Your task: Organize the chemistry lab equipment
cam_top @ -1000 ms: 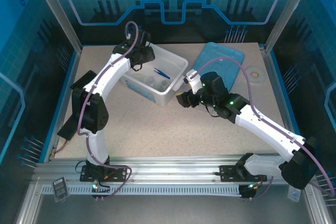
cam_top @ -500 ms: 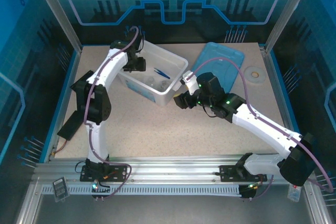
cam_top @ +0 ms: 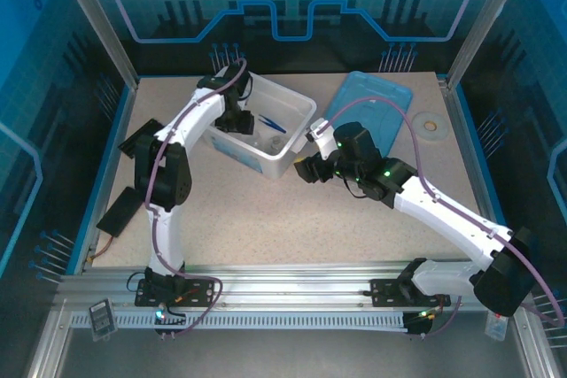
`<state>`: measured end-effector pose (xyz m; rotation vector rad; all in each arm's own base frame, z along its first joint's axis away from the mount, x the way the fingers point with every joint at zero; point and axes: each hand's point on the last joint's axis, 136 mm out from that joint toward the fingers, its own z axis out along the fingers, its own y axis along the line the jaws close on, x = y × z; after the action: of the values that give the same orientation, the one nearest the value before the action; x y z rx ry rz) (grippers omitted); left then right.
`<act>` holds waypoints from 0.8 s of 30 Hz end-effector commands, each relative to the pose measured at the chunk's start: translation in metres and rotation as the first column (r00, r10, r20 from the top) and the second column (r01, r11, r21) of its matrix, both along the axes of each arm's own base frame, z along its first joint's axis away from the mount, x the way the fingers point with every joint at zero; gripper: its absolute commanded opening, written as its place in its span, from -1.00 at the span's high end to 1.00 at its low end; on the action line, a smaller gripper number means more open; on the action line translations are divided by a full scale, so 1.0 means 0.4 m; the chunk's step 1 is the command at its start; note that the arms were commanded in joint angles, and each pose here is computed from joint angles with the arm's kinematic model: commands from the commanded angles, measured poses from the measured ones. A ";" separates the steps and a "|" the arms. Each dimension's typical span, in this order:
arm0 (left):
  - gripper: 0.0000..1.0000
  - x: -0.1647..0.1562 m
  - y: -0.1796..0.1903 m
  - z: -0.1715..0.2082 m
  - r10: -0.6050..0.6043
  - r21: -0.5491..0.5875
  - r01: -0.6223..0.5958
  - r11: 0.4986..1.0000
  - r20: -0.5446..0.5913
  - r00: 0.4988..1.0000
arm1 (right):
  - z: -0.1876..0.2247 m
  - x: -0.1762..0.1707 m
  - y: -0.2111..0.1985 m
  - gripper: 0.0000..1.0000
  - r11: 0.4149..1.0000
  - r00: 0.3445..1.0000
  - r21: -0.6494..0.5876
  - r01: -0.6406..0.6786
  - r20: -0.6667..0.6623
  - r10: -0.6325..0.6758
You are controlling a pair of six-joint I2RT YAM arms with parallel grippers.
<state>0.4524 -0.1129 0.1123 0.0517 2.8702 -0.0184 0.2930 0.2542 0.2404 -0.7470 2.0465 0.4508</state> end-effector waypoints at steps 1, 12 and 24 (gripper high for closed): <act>-0.07 -0.053 0.007 0.020 0.002 -0.017 -0.003 1.000 -0.021 1.000 | 0.054 0.005 -0.006 -0.46 1.000 0.999 0.029 0.008 0.039 -0.010; -0.08 -0.125 -0.016 0.057 0.012 -0.074 -0.012 0.997 0.000 1.000 | 0.054 0.010 0.006 -0.46 0.999 1.000 0.041 -0.002 0.026 0.001; -0.08 -0.216 -0.048 0.073 0.008 -0.130 -0.008 0.991 0.000 1.000 | 0.061 0.016 -0.001 -0.46 0.999 1.000 0.043 0.006 0.022 -0.007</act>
<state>0.3828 -0.1282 0.1413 0.0554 2.8323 -0.1535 0.2968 0.2542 0.2510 -0.7345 2.0285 0.4596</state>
